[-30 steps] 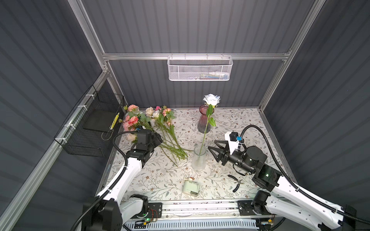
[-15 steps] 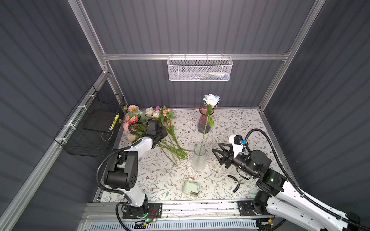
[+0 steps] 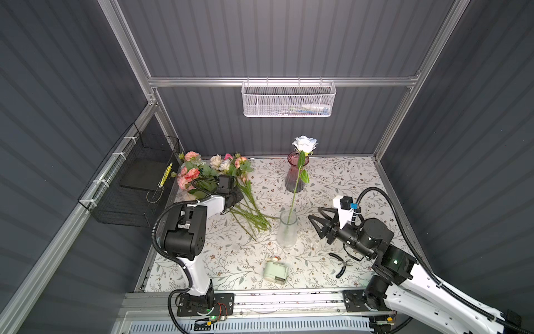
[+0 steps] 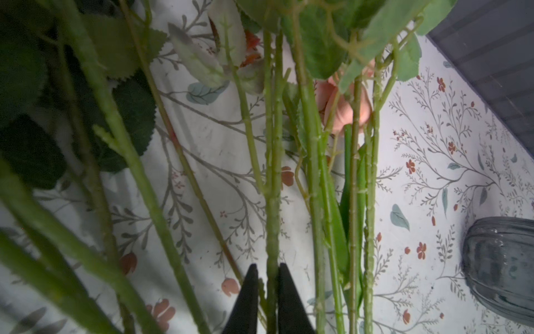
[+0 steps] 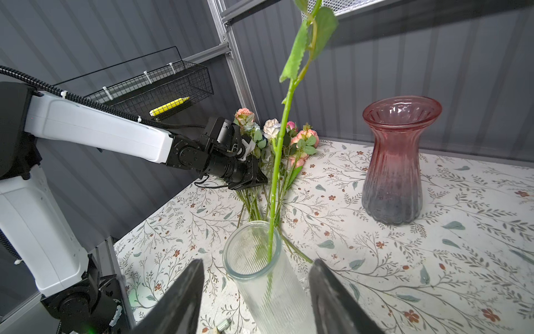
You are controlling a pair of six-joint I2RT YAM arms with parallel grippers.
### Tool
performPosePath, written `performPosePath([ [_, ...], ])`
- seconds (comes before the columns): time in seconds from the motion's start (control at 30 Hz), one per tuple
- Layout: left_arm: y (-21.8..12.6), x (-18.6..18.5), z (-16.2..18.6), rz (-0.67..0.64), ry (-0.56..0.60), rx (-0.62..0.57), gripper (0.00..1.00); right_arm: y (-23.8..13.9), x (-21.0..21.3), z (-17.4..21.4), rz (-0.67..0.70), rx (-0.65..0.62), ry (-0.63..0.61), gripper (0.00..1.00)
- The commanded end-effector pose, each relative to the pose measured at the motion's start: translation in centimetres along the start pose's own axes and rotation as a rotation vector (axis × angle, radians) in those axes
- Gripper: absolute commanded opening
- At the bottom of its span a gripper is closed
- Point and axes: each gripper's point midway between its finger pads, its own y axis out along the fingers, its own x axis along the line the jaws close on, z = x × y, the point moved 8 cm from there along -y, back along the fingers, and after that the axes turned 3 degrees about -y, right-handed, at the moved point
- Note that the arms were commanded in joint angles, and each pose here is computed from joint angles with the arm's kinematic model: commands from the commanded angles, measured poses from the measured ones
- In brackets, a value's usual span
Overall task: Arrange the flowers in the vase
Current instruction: 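Grasp a cream rose stem from the bunch with the left gripper, then lift the cream rose with left gripper while right gripper grasps its stem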
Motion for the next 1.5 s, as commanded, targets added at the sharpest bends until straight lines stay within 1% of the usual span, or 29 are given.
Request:
performPosePath([
  [0.0, -0.6, 0.0, -1.1, -0.037, 0.028, -0.024, 0.04, -0.2, -0.1, 0.0, 0.010, -0.004, -0.003, 0.61],
  [0.07, -1.1, -0.3, -1.4, -0.037, 0.038, -0.038, 0.00, -0.2, -0.1, -0.1, 0.011, -0.005, -0.003, 0.60],
  [0.17, -2.1, -0.7, -2.2, -0.039, 0.048, -0.057, 0.00, -0.2, -0.1, -0.1, 0.011, -0.007, -0.003, 0.60],
  [0.23, -3.4, -1.3, -2.9, -0.026, 0.058, -0.087, 0.00, -0.2, 0.0, -0.1, 0.011, -0.008, -0.003, 0.60],
  [0.3, -5.4, -2.4, -3.6, 0.009, 0.075, -0.138, 0.00, -0.3, -0.1, -0.1, 0.012, -0.007, -0.003, 0.61],
  [0.4, -9.8, -5.1, -3.8, 0.022, 0.173, -0.234, 0.00, -0.3, -0.1, -0.1, 0.012, -0.006, -0.003, 0.61],
  [0.43, -11.0, -5.7, -3.2, 0.006, 0.211, -0.261, 0.00, -0.3, -0.1, -0.1, 0.013, -0.006, -0.003, 0.61],
  [0.47, -11.5, -5.6, -2.8, -0.026, 0.228, -0.271, 0.00, -0.3, -0.1, 0.0, 0.015, -0.009, -0.002, 0.60],
  [0.5, -11.3, -4.9, -2.4, -0.077, 0.222, -0.255, 0.00, -0.3, -0.1, 0.0, 0.017, -0.009, -0.002, 0.60],
  [0.6, -9.1, -1.8, -2.2, -0.285, 0.193, -0.147, 0.00, -0.3, -0.2, 0.0, 0.015, -0.022, 0.005, 0.60],
  [0.63, -9.1, -1.7, -2.3, -0.318, 0.200, -0.148, 0.00, -0.2, -0.1, 0.0, 0.012, -0.019, 0.005, 0.61],
  [0.7, -10.5, -3.0, -2.2, -0.290, 0.231, -0.223, 0.00, -0.2, 0.0, -0.1, 0.006, -0.014, 0.006, 0.61],
  [0.77, -13.3, -5.0, -2.5, -0.254, 0.274, -0.354, 0.00, -0.2, 0.1, -0.2, -0.001, -0.013, 0.008, 0.61],
  [0.83, -15.8, -6.4, -2.8, -0.238, 0.302, -0.436, 0.00, -0.3, 0.1, -0.2, 0.000, -0.019, 0.013, 0.60],
  [0.93, -18.8, -6.6, -3.4, -0.199, 0.261, -0.502, 0.00, -0.4, 0.1, -0.3, -0.002, -0.024, 0.019, 0.61],
  [1.03, -21.7, -6.5, -3.6, -0.119, 0.211, -0.561, 0.00, -0.7, 0.1, -0.7, -0.004, -0.040, 0.028, 0.62],
  [1.13, -25.1, -6.6, -3.6, 0.009, 0.179, -0.602, 0.00, -1.2, 0.4, -1.4, -0.020, -0.057, 0.031, 0.63],
  [1.2, -27.4, -7.1, -3.5, 0.138, 0.181, -0.614, 0.00, -1.5, 0.8, -2.1, -0.047, -0.072, 0.026, 0.63],
  [1.27, -29.9, -7.8, -2.9, 0.315, 0.206, -0.613, 0.00, -2.1, 1.4, -3.0, -0.093, -0.094, 0.017, 0.63],
  [1.37, -33.5, -8.7, -1.9, 0.564, 0.252, -0.605, 0.00, -3.2, 2.6, -4.5, -0.195, -0.135, -0.004, 0.63],
  [1.47, -36.9, -9.3, -0.9, 0.767, 0.306, -0.583, 0.00, -4.2, 4.1, -6.1, -0.314, -0.141, -0.022, 0.62],
])
